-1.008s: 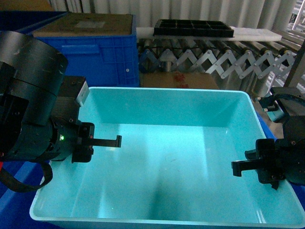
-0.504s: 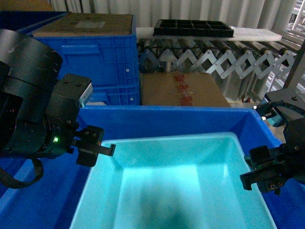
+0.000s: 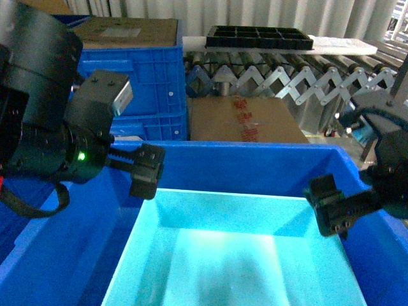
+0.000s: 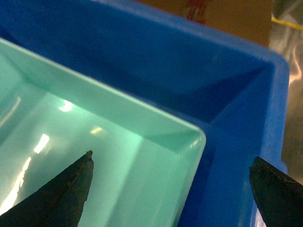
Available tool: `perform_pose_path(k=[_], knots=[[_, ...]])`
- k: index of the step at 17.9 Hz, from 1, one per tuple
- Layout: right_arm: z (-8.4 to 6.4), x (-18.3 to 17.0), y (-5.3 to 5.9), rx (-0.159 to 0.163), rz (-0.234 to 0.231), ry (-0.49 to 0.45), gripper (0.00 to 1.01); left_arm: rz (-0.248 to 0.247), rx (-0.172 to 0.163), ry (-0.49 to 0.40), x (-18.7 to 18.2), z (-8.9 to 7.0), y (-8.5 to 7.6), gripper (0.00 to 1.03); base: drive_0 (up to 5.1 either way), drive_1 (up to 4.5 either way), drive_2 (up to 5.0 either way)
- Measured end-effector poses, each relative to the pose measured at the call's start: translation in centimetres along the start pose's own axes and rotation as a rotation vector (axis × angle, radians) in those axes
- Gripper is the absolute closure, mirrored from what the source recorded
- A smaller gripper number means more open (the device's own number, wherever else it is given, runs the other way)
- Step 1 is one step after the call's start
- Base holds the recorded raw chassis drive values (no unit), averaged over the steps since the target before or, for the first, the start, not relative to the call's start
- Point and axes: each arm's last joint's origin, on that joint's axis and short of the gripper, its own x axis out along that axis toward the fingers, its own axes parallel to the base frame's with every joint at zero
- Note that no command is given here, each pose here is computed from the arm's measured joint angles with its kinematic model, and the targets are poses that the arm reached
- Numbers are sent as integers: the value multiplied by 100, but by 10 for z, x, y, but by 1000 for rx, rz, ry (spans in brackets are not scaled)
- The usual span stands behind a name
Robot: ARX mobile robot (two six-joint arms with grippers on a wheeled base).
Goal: Stack blue boxes stably on right
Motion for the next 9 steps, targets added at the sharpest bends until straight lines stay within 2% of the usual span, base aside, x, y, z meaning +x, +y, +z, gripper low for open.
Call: perform_pose_path(k=[1, 2, 4, 6, 7, 8, 9], knots=[[14, -4, -2, 7, 5, -50, 3, -19, -9, -37, -7, 12, 1, 5, 0, 0, 0], [29, -11, -5, 21, 15, -106, 3, -27, -31, -78, -15, 25, 5, 5, 0, 0, 0], [62, -38, -17, 54, 10, -230, 3, -41, -59, -174, -46, 49, 17, 5, 0, 0, 0], [83, -76, -34, 90, -10, -327, 3, -27, -89, -248, -83, 61, 36, 5, 0, 0, 0], [92, -103, -43, 93, -35, -383, 3, -1, -108, -303, -108, 65, 48, 5, 0, 0, 0], [97, -128, -49, 95, -41, -408, 3, 24, -122, -350, -132, 69, 57, 5, 0, 0, 0], [100, -160, -56, 100, -68, -438, 3, 53, -133, -410, -160, 74, 63, 5, 0, 0, 0]])
